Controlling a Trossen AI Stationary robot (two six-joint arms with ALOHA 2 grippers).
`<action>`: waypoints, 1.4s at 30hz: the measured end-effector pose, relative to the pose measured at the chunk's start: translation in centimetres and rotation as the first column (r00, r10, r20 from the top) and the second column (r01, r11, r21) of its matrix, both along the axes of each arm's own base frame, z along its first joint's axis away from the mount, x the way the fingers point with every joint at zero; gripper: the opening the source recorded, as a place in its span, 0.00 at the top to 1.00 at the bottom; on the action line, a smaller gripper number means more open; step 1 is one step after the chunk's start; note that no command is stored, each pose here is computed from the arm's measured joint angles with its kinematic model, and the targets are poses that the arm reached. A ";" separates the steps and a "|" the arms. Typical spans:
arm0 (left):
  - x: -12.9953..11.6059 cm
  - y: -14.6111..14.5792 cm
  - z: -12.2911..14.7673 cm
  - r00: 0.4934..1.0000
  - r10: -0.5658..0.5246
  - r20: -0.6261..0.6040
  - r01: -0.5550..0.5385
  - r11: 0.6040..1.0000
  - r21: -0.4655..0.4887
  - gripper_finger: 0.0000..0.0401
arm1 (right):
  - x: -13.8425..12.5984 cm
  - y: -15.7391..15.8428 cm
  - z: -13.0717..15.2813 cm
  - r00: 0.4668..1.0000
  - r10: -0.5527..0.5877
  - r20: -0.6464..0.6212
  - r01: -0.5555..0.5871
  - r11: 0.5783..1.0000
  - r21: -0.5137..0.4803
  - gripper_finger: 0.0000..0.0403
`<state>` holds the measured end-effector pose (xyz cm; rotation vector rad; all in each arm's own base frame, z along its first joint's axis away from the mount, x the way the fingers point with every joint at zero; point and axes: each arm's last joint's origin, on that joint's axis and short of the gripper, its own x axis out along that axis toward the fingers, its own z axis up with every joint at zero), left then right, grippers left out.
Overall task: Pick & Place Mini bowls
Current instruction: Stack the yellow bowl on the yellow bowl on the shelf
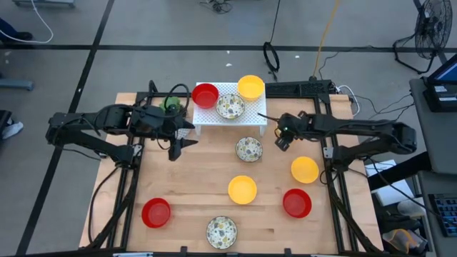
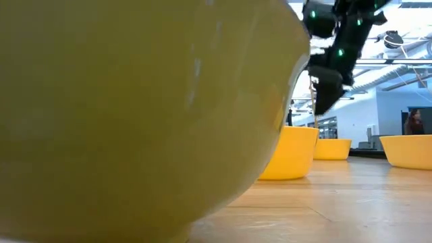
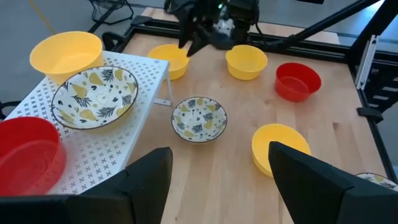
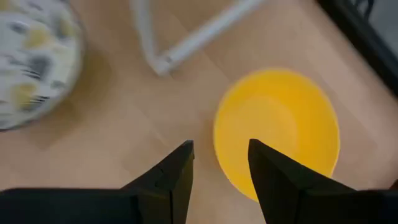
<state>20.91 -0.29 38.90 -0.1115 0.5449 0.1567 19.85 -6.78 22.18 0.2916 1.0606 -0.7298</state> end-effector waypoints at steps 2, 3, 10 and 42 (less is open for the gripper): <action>0.0 0.0 0.0 1.000 0.000 0.002 0.000 1.000 0.000 0.33 | -0.2 -0.4 -1.2 0.999 -0.039 0.021 0.039 0.999 0.005 0.65; 0.0 0.0 0.0 1.000 0.000 0.006 0.000 1.000 0.000 0.33 | -0.4 -0.7 -1.7 0.998 -0.055 0.032 0.054 0.998 0.015 0.65; 0.0 0.0 0.1 1.000 0.001 0.009 -0.001 1.000 0.001 0.33 | -1.1 -1.8 -4.1 0.989 -0.092 0.116 0.081 0.992 0.097 0.65; 0.0 0.0 0.0 1.000 0.003 0.006 -0.003 1.000 0.002 0.33 | -2.3 -2.1 -6.4 0.972 -0.141 0.187 0.128 0.988 0.083 0.99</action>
